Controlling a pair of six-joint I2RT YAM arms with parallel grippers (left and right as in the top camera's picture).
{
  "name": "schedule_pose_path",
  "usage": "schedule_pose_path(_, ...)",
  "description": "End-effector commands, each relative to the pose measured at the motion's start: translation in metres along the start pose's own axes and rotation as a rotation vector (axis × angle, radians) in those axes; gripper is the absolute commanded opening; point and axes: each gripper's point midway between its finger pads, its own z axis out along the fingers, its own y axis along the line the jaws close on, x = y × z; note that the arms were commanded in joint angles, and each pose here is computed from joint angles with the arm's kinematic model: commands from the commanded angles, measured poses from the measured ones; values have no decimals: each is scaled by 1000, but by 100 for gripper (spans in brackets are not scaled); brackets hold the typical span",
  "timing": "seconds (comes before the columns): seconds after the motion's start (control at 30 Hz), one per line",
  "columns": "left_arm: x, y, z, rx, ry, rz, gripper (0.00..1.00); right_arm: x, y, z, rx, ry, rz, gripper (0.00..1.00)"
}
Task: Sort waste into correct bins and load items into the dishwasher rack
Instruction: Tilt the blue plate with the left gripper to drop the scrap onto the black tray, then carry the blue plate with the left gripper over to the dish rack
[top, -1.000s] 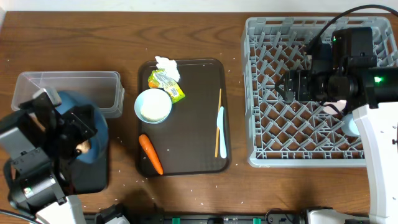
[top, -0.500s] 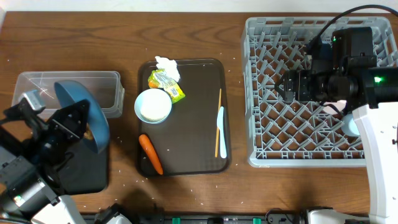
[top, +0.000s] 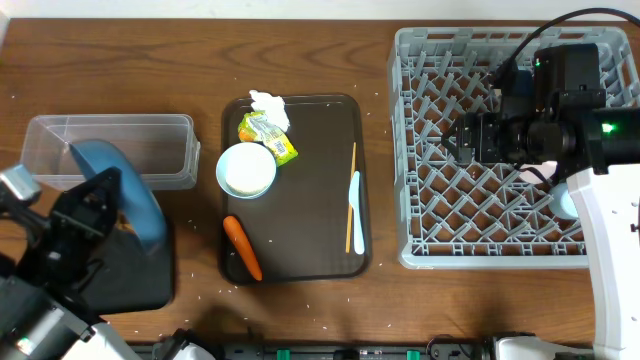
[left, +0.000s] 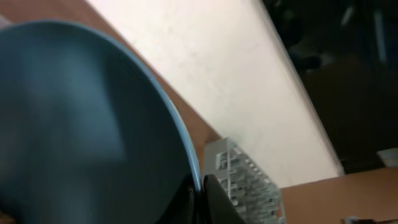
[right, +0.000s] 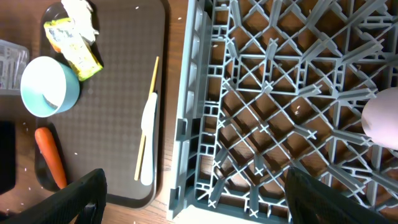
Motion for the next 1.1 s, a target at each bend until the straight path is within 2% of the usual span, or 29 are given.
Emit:
schedule_pose_path(0.0, -5, -20, -15, 111, -19, 17, 6, 1, 3, 1, -2, 4, -18, 85)
schedule_pose_path(0.1, -15, -12, -29, 89, -91, -13, 7, 1, 3, 1, -2, 6, -17, 85)
schedule_pose_path(0.23, -20, -20, -44, 162, -130, 3, 6, 2, 3, 1, -1, 9, -17, 85)
schedule_pose_path(0.43, -26, -9, -54, 117, -194, -35, 6, 3, 3, 1, -1, 12, -16, 85)
schedule_pose_path(0.53, -27, -6, -56, 94, -212, 49, 6, 3, 3, 1, -1, 14, -15, 85)
schedule_pose_path(0.73, -22, -2, -54, 89, -204, 17, 6, 3, 3, 1, -2, 12, -16, 86)
schedule_pose_path(0.87, -14, -6, -45, 96, -158, 49, 7, 2, 3, 1, -2, 7, -17, 86)
schedule_pose_path(1.07, 6, -3, -19, 9, -38, 138, 6, -3, 4, 1, -5, -13, -22, 86)
